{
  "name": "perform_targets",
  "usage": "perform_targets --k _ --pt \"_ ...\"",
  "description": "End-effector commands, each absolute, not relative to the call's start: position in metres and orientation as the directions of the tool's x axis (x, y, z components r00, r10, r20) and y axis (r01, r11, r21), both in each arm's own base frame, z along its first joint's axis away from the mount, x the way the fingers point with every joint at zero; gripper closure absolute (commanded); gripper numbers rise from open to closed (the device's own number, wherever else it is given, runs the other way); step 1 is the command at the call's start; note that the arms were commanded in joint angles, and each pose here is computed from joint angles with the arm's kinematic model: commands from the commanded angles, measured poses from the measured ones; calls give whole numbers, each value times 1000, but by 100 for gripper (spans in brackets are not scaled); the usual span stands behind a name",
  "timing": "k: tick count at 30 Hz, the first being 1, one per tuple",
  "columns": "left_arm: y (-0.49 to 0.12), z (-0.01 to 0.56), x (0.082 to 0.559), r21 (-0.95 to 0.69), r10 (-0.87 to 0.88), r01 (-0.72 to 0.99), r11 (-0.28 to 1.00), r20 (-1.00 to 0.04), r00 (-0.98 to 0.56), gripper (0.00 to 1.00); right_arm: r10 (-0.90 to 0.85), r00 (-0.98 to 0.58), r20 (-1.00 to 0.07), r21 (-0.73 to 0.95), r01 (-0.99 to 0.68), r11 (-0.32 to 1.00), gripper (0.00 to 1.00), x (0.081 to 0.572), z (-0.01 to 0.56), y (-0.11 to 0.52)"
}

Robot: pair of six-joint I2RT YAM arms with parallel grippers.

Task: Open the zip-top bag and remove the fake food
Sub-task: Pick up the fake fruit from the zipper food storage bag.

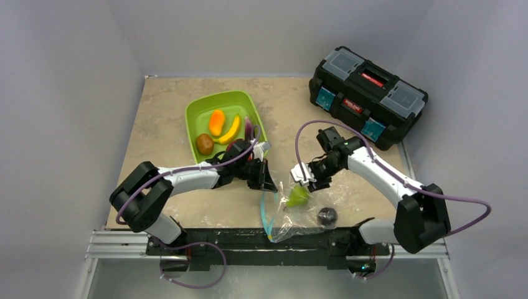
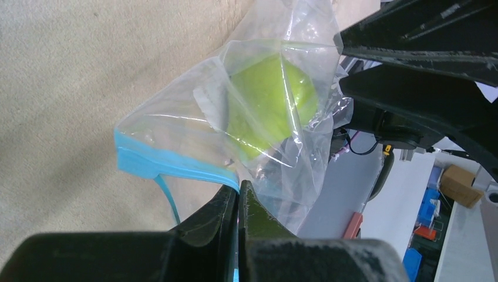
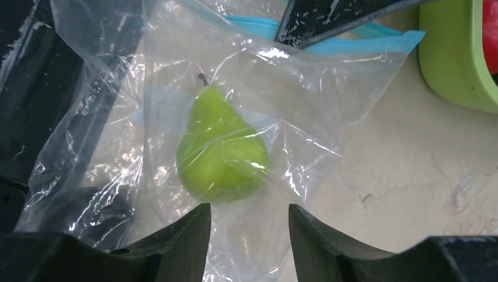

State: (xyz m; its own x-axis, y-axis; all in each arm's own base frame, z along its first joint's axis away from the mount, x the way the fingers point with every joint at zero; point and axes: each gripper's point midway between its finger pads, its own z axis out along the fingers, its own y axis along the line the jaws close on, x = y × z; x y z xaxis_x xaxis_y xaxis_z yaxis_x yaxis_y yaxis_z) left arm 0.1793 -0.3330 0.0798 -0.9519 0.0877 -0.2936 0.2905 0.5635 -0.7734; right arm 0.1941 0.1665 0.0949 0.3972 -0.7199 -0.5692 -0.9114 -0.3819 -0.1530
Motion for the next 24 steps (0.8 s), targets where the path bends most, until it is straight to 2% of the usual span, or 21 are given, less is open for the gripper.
perform_targets --k 1,11,17,21,24 --pt "-347 108 186 -792 102 385 474 -385 -917 100 -649 402 -646 -132 -896 -424 49 173 114 177" --pt "-353 113 192 -786 112 402 470 -399 -910 100 -724 373 -580 -92 -913 -397 45 175 74 166" --pt "-358 117 198 -777 128 419 469 -409 -903 100 -776 317 -545 -75 -940 -332 49 182 48 172" --pt "-360 116 200 -774 134 423 471 -411 -902 100 -802 303 -515 -84 -949 -304 60 190 36 175" --pt "-360 113 200 -774 135 418 475 -406 -904 100 -817 266 -512 -81 -962 -262 78 196 30 181"
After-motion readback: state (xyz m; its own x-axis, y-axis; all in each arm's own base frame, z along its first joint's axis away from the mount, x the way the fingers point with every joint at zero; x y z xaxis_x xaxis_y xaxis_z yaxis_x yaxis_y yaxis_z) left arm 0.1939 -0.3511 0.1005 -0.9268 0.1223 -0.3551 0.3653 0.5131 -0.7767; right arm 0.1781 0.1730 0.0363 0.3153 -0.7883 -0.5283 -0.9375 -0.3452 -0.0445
